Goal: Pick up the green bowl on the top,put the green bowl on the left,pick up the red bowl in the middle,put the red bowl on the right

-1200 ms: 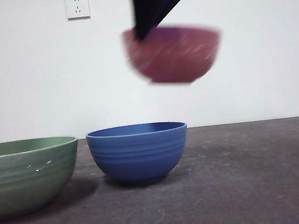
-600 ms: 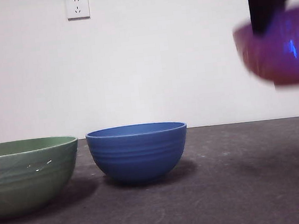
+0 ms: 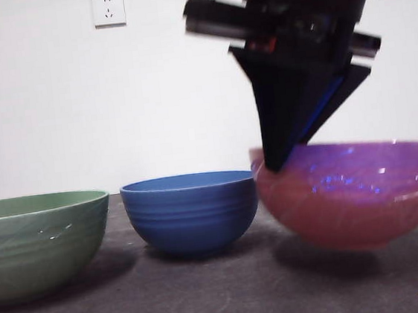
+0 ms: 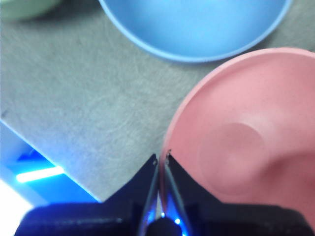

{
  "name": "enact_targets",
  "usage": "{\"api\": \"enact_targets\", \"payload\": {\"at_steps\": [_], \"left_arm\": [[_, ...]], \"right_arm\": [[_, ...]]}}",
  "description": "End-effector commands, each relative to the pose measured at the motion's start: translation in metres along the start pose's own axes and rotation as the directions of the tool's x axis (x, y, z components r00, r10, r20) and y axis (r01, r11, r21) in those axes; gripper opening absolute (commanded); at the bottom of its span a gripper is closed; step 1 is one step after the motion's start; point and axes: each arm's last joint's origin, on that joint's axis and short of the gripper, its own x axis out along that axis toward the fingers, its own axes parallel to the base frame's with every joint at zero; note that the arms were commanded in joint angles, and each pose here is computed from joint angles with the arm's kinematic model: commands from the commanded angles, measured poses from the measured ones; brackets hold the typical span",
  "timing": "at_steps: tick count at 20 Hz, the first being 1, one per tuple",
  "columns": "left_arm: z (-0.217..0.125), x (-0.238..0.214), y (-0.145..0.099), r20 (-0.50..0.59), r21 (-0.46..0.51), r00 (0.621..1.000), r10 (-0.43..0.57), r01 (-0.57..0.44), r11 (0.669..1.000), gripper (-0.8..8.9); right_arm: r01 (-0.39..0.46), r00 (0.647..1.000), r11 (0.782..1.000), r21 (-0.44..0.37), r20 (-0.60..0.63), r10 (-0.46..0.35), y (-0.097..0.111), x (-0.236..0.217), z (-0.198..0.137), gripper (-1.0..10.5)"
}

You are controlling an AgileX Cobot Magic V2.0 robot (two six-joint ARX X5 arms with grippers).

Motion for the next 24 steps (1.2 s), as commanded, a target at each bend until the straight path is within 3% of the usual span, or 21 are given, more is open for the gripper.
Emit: {"api": "enact_targets", "payload": {"at_steps": [1, 2, 5, 8, 11, 13, 15, 16, 18, 19, 22, 24], "left_arm": [[-0.001, 0.0, 0.0, 0.001, 0.01, 1.0, 0.001, -0.001, 1.0, 4.04], [-0.001, 0.0, 0.0, 0.002, 0.01, 1.0, 0.001, -0.001, 1.0, 4.04], [-0.001, 0.0, 0.0, 0.001, 0.01, 1.0, 0.001, -0.001, 1.0, 4.04], [-0.001, 0.0, 0.0, 0.001, 0.011, 1.0, 0.001, -0.001, 1.0, 4.04], [-0.001, 0.0, 0.0, 0.002, 0.011, 1.0, -0.002, 0.002, 1.0, 4.04], [0.0, 0.0, -0.001, 0.012, 0.018, 0.999, -0.033, 0.032, 0.999, 4.04], [0.004, 0.0, -0.003, 0.053, 0.022, 0.993, -0.103, 0.102, 0.995, 3.62], [0.007, 0.0, -0.004, 0.082, 0.036, 0.987, -0.137, 0.135, 0.99, 2.47], [0.011, 0.001, -0.005, 0.131, 0.082, 0.973, -0.188, 0.179, 0.98, -0.22], [0.012, 0.003, -0.006, 0.151, 0.089, 0.969, -0.195, 0.183, 0.979, -0.08], [0.003, 0.02, -0.006, 0.195, 0.098, 0.961, -0.198, 0.182, 0.978, -0.08], [-0.011, 0.028, -0.006, 0.217, 0.099, 0.956, -0.196, 0.178, 0.979, -0.08]], "right_arm": [[-0.041, 0.999, 0.999, -0.014, -0.034, 0.04, 0.003, 0.01, -0.002, 0.0], [-0.048, 0.998, 0.999, -0.014, -0.041, 0.047, 0.004, 0.011, -0.002, 0.2], [-0.05, 0.998, 0.999, -0.013, -0.041, 0.049, 0.004, 0.011, -0.002, 2.4], [-0.053, 0.998, 0.999, -0.008, -0.015, 0.053, 0.003, 0.006, -0.001, 2.6], [-0.083, 0.984, 0.997, -0.01, 0.159, 0.083, -0.001, -0.023, 0.005, 2.6], [-0.033, 0.941, 0.999, -0.015, 0.337, 0.036, -0.013, -0.051, 0.01, 2.6], [0.068, 0.876, 0.997, 0.027, 0.478, -0.073, -0.034, -0.076, 0.012, 2.5], [0.101, 0.838, 0.993, 0.063, 0.533, -0.119, -0.045, -0.088, 0.011, 2.4], [0.13, 0.775, 0.982, 0.136, 0.604, -0.186, -0.068, -0.111, 0.004, 0.6], [0.135, 0.756, 0.977, 0.164, 0.62, -0.209, -0.079, -0.119, -0.001, -0.2], [0.07, 0.749, 0.974, 0.214, 0.634, -0.193, -0.109, -0.131, -0.02, -0.1], [0.038, 0.741, 0.974, 0.226, 0.648, -0.179, -0.118, -0.13, -0.033, -0.1]]}}
